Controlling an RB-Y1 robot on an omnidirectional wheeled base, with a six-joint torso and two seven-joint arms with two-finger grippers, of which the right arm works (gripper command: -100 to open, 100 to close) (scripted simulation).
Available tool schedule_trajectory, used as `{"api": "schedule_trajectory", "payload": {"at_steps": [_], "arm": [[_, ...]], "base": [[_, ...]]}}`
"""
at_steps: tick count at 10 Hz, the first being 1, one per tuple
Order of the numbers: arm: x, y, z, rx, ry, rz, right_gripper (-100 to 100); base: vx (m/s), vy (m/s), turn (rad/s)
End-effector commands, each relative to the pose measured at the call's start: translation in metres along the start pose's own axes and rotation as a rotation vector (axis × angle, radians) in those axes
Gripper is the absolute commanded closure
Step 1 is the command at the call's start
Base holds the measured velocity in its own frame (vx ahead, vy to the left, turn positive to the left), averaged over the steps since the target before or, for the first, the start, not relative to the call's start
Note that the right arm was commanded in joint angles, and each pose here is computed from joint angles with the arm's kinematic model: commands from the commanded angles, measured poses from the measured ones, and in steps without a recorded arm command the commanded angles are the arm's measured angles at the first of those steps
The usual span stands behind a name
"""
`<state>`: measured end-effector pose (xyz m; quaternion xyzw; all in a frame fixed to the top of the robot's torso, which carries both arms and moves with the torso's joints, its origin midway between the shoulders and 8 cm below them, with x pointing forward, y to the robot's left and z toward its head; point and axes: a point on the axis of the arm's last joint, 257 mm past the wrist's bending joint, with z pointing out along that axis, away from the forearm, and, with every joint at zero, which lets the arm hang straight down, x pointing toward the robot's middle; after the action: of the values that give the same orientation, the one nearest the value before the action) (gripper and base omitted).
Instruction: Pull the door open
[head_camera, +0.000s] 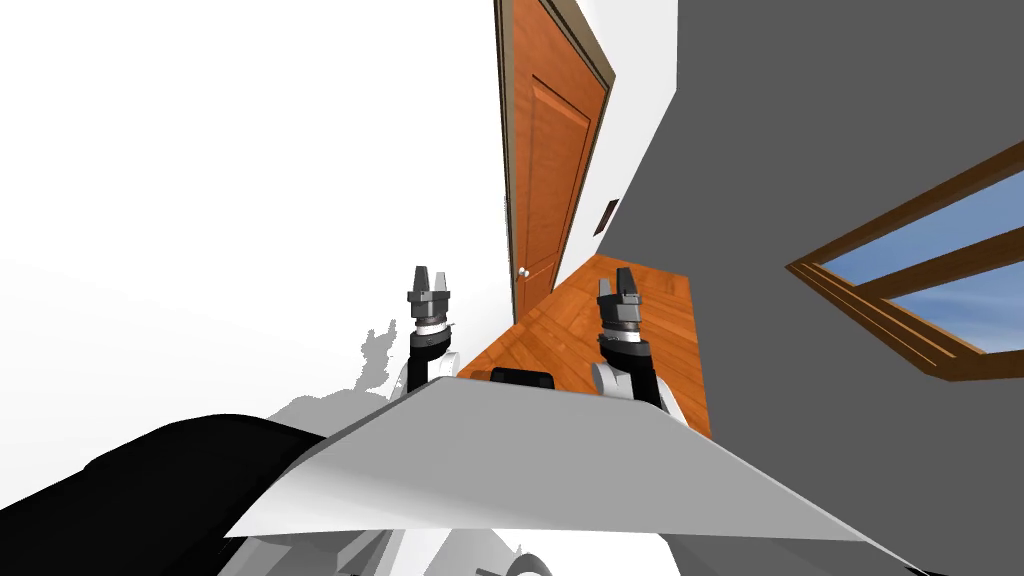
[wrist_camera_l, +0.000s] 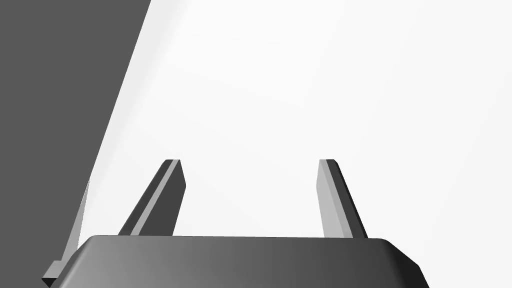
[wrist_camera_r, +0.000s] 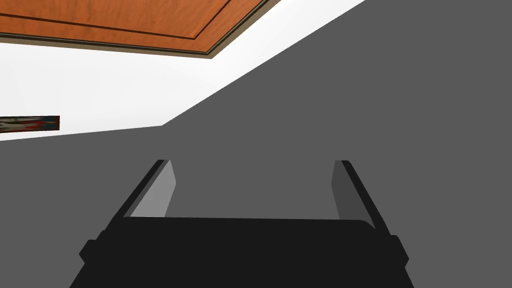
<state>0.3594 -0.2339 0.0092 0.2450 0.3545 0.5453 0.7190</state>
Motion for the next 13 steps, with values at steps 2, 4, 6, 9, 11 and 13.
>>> {"api": "schedule_trajectory", "payload": {"at_steps": [2,4,6,9,11,13], "arm": [[0.008,-0.015,-0.0039,0.013,0.025,-0.045,-100],[0.019,-0.031,-0.0095,0.029,0.057,-0.099,-100],[0.024,-0.04,-0.0128,0.036,0.074,-0.128,-100],[0.035,-0.058,-0.0206,0.051,0.113,-0.19,-100],[0.041,-0.067,-0.025,0.058,0.133,-0.221,-100],[0.05,-0.082,-0.0325,0.068,0.166,-0.272,-100]], "base": [[0.021,-0.03,0.039],[0.037,-0.039,0.073],[0.027,-0.037,0.041],[0.026,-0.03,0.049],[0.036,-0.04,0.052],[0.04,-0.039,0.068]]}}
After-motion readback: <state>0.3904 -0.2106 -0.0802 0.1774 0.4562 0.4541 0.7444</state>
